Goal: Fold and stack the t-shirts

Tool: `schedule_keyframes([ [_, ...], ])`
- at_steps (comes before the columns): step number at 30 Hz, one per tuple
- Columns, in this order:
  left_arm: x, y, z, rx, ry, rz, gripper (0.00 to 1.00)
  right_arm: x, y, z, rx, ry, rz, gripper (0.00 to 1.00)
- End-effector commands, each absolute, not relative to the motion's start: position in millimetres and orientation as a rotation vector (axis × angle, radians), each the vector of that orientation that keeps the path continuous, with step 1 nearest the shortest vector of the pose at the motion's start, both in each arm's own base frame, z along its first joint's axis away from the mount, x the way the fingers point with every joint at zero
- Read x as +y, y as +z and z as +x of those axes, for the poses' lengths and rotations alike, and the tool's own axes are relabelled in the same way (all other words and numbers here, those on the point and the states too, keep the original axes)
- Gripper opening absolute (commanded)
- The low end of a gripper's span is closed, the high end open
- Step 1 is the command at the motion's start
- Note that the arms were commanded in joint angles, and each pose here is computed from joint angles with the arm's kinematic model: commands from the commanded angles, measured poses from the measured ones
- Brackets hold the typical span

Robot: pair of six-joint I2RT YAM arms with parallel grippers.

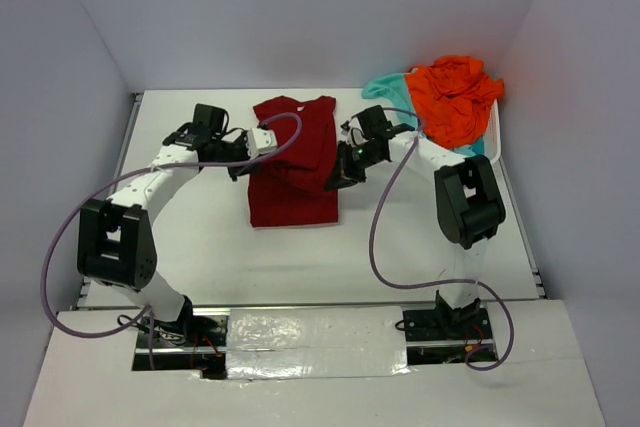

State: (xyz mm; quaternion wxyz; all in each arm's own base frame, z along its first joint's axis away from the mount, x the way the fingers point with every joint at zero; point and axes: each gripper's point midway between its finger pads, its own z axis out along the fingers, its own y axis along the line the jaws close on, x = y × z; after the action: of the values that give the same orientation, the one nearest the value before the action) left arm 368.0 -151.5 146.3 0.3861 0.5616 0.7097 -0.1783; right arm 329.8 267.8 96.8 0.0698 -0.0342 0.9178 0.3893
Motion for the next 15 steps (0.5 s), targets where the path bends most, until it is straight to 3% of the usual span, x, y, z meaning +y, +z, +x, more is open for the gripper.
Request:
schedule_keyframes([
  [1, -156.0, 153.6, 398.3, 1.813, -0.446, 1.306, 0.00, 271.5, 104.8, 345.1, 2.728, 1.211, -0.133, 0.00],
  [8, -155.0, 131.5, 421.2, 1.814, -0.397, 1.278, 0.00, 259.1, 88.4, 373.6, 2.726, 1.194, -0.013, 0.03],
  [13, -150.1, 114.8, 440.1, 1.860, -0.355, 1.240, 0.01, 258.1, 80.7, 395.4, 2.713, 1.189, 0.003, 0.20],
  [15, -143.7, 104.9, 445.9, 1.890, -0.324, 1.238, 0.06, 256.7, 74.4, 409.2, 2.703, 1.189, 0.018, 0.30],
])
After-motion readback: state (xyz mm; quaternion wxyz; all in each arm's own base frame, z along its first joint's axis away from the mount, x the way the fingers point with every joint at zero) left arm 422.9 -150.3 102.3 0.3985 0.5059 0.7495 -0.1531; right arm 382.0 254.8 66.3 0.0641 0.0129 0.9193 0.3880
